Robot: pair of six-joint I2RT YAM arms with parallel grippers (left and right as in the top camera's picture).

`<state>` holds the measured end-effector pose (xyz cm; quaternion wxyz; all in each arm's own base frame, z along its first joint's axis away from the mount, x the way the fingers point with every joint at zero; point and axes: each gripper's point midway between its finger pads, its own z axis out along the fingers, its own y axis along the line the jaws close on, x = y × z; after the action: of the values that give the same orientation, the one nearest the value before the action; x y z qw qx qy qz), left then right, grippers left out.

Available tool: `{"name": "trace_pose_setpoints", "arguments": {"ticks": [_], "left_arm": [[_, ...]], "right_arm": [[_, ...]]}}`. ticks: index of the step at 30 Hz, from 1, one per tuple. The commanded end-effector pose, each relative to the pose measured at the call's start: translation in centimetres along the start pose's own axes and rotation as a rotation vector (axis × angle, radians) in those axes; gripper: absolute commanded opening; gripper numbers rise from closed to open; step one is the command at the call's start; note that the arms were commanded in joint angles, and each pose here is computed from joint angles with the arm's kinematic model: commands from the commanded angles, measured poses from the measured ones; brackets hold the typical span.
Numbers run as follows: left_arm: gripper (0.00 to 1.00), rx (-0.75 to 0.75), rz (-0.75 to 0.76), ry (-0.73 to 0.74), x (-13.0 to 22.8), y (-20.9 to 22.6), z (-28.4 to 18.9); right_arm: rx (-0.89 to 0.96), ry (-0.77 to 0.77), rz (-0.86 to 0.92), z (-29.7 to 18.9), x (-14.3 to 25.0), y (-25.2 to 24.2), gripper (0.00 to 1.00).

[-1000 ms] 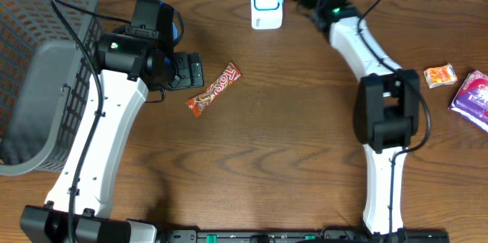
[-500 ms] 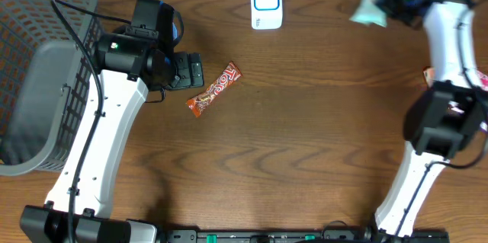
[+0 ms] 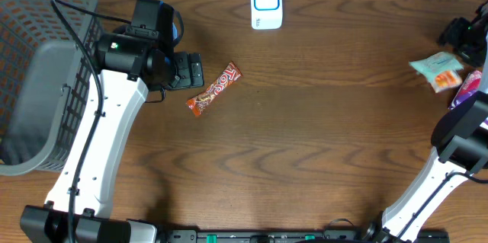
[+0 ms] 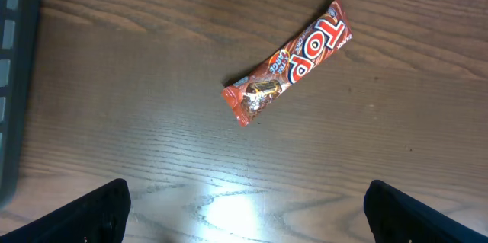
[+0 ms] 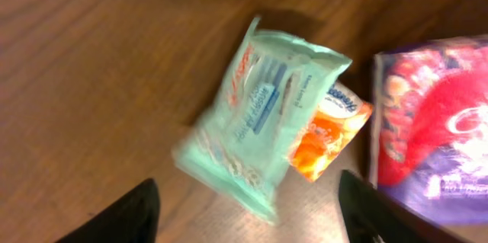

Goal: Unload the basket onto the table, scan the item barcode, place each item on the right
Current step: 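Carry the green pack to the right side and set it down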

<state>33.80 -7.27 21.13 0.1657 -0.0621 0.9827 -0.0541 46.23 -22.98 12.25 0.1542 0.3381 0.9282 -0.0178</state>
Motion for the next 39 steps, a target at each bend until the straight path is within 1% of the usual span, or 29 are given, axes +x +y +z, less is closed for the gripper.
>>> {"name": "trace_pose_setpoints", "arguments": {"ticks": [1, 5, 9, 10, 12, 14, 15, 19, 23, 27, 30, 31, 32, 33, 34, 37, 38, 39], "left_arm": [[0.98, -0.014, -0.009, 0.007, 0.1, 0.4, 0.2], [0.98, -0.014, -0.009, 0.007, 0.1, 0.4, 0.2], [0.98, -0.014, -0.009, 0.007, 0.1, 0.4, 0.2], [0.98, -0.014, -0.009, 0.007, 0.1, 0.4, 0.2], [0.98, -0.014, -0.009, 0.007, 0.1, 0.4, 0.2], [0.98, -0.014, -0.009, 0.007, 0.1, 0.4, 0.2], [0.98, -0.014, -0.009, 0.007, 0.1, 0.4, 0.2], [0.98, -0.014, -0.009, 0.007, 0.1, 0.4, 0.2], [0.98, -0.014, -0.009, 0.007, 0.1, 0.4, 0.2], [0.98, -0.014, -0.009, 0.007, 0.1, 0.4, 0.2], [0.98, -0.014, -0.009, 0.007, 0.1, 0.4, 0.2], [0.98, -0.014, -0.009, 0.007, 0.1, 0.4, 0.2], [0.98, -0.014, -0.009, 0.007, 0.1, 0.4, 0.2], [0.98, -0.014, -0.009, 0.007, 0.1, 0.4, 0.2], [0.98, -0.014, -0.009, 0.007, 0.1, 0.4, 0.2], [0.98, -0.014, -0.009, 0.007, 0.1, 0.4, 0.2], [0.98, -0.014, -0.009, 0.007, 0.1, 0.4, 0.2], [0.98, -0.014, -0.009, 0.007, 0.1, 0.4, 0.2]], "right_arm": [[0.004, -0.024, -0.038, -1.8, -0.2, 0.1, 0.76], [-0.115, 0.034, -0.073, -2.0, 1.4, 3.4, 0.82], [-0.385, 0.12, -0.191, -3.3, 4.1, 9.5, 0.85], [-0.472, 0.147, -0.226, -4.0, 5.1, 11.5, 0.85], [-0.589, 0.19, -0.278, -5.1, 6.9, 14.5, 0.88], [-0.664, 0.245, -0.316, -6.2, 9.1, 17.4, 0.97], [-0.692, 0.268, -0.332, -6.7, 10.1, 18.6, 0.99], [-0.825, 0.36, -0.449, -8.9, 15.4, 24.8, 0.99], [-0.861, 0.414, -0.561, -9.5, 21.2, 31.2, 0.99], [-0.86, 0.497, -0.519, -9.7, 26.3, 36.3, 0.99], [-0.843, 0.52, -0.506, -9.5, 30.1, 39.7, 0.98], [-0.812, 0.524, -0.483, -9.1, 31.1, 40.3, 0.94], [-0.776, 0.523, -0.46, -8.6, 31.9, 40.8, 0.86], [-0.735, 0.515, -0.439, -8.1, 32.8, 41.3, 0.77], [-0.698, 0.503, -0.423, -7.7, 33.4, 41.5, 0.71], [-0.607, 0.469, -0.391, -6.7, 35.3, 41.9, 0.7], [-0.584, 0.462, -0.38, -6.5, 35.8, 42.0, 0.67], [-0.556, 0.455, -0.361, -6.4, 36.5, 42.1, 0.67]]}}
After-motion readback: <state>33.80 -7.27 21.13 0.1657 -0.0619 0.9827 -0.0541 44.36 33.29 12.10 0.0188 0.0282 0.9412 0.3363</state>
